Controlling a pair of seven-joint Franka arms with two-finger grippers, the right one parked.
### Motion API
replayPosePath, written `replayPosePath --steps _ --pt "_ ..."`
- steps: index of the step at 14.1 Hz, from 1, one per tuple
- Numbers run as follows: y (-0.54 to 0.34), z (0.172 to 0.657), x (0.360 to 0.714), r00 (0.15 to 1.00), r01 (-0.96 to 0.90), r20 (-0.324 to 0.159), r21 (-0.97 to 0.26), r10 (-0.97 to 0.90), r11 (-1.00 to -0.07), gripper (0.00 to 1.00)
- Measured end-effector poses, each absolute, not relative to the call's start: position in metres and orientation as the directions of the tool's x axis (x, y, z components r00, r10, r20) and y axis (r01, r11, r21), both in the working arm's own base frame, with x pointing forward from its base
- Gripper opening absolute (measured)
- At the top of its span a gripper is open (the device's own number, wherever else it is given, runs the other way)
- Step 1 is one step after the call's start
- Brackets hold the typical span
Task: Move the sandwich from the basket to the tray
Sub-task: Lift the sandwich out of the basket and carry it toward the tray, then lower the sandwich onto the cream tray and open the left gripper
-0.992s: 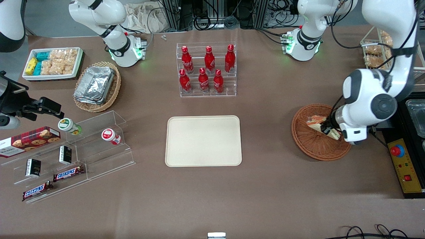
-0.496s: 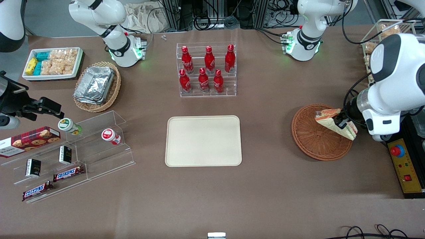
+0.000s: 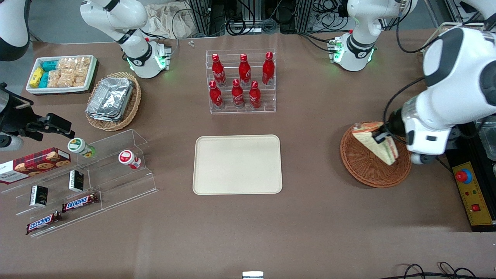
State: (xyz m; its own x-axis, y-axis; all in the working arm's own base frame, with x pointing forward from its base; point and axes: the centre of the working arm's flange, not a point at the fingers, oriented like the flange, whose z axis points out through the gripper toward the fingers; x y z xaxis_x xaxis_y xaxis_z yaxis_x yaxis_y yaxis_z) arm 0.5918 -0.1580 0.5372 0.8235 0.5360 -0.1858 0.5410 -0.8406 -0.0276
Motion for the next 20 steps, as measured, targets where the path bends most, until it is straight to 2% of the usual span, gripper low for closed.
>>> replayPosePath --steps 2,5,7,13,15,18,20 --pt "-0.206 0.529 0.583 0.866 0.464 -0.208 -0.008 0.455 -0.886 0.15" --pt "-0.263 0.507 0.579 0.908 0.379 -0.213 0.048 0.361 -0.924 0.16" --pt "-0.294 0.485 0.58 0.935 0.316 -0.187 0.059 0.301 -0.947 0.13" --pt "-0.4 0.397 0.555 0.988 0.085 -0.13 0.039 0.08 -0.996 0.13" --pt "-0.423 0.361 0.548 0.989 0.048 -0.142 0.049 0.04 -0.998 0.13" --pt "-0.437 0.31 0.55 0.993 -0.006 -0.117 0.04 -0.01 -0.999 0.13" --pt "-0.438 0.275 0.551 0.992 -0.028 -0.125 0.024 -0.031 -0.999 0.13"
